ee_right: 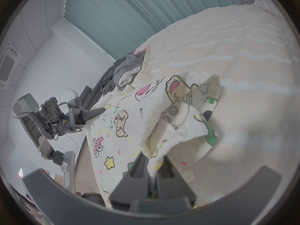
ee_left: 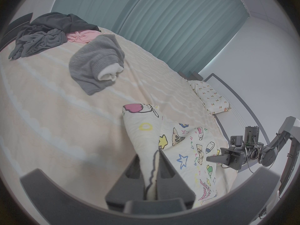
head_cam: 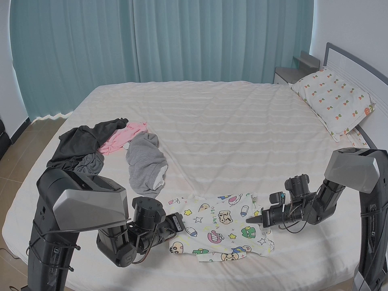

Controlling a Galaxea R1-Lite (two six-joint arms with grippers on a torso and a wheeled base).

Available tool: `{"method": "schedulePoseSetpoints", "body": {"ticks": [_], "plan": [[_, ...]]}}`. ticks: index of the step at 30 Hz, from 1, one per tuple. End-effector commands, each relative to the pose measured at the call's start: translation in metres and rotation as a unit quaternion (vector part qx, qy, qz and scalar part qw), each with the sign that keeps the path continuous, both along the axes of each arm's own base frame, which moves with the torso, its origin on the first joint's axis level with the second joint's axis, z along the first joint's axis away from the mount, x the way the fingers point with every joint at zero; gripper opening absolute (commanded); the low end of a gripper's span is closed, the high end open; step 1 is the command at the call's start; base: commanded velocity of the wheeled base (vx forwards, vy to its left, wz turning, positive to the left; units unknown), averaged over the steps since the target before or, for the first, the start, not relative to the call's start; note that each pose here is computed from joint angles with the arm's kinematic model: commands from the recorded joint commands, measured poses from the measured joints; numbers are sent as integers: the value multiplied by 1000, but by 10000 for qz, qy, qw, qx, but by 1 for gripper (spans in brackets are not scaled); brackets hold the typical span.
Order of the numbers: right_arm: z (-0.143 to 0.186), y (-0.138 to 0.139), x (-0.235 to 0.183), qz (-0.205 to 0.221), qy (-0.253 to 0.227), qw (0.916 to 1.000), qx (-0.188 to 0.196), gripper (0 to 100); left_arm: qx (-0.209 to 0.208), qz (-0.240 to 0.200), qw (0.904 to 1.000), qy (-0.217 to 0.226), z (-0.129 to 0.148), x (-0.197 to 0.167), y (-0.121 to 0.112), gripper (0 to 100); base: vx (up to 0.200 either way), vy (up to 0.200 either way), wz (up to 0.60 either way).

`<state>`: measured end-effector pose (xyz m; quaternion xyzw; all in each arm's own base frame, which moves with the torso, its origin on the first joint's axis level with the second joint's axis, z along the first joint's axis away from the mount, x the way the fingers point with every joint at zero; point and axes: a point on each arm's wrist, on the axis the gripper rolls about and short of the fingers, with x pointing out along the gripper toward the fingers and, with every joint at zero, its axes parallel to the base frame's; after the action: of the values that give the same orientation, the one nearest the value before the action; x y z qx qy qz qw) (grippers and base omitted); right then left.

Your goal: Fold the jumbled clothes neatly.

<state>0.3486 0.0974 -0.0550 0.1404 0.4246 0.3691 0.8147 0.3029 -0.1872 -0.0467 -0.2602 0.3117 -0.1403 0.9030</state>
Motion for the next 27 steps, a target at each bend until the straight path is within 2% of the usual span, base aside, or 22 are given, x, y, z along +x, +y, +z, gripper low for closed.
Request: {"method": "schedulePoseSetpoints", "body": {"ticks": [1, 13, 27], "plan": [[-1, 0, 0, 4, 13, 10000, 0, 0, -1, 2, 10000, 7, 0, 0, 0, 0, 0, 200, 0], [-1, 0, -2, 17, 30, 10000, -8, 0, 3, -5, 10000, 13, -1, 0, 0, 0, 0, 200, 0], [-2, 0, -2, 17, 45, 10000, -11, 0, 56, -13, 10000, 72, -7, 0, 0, 0, 0, 0, 0]]}}
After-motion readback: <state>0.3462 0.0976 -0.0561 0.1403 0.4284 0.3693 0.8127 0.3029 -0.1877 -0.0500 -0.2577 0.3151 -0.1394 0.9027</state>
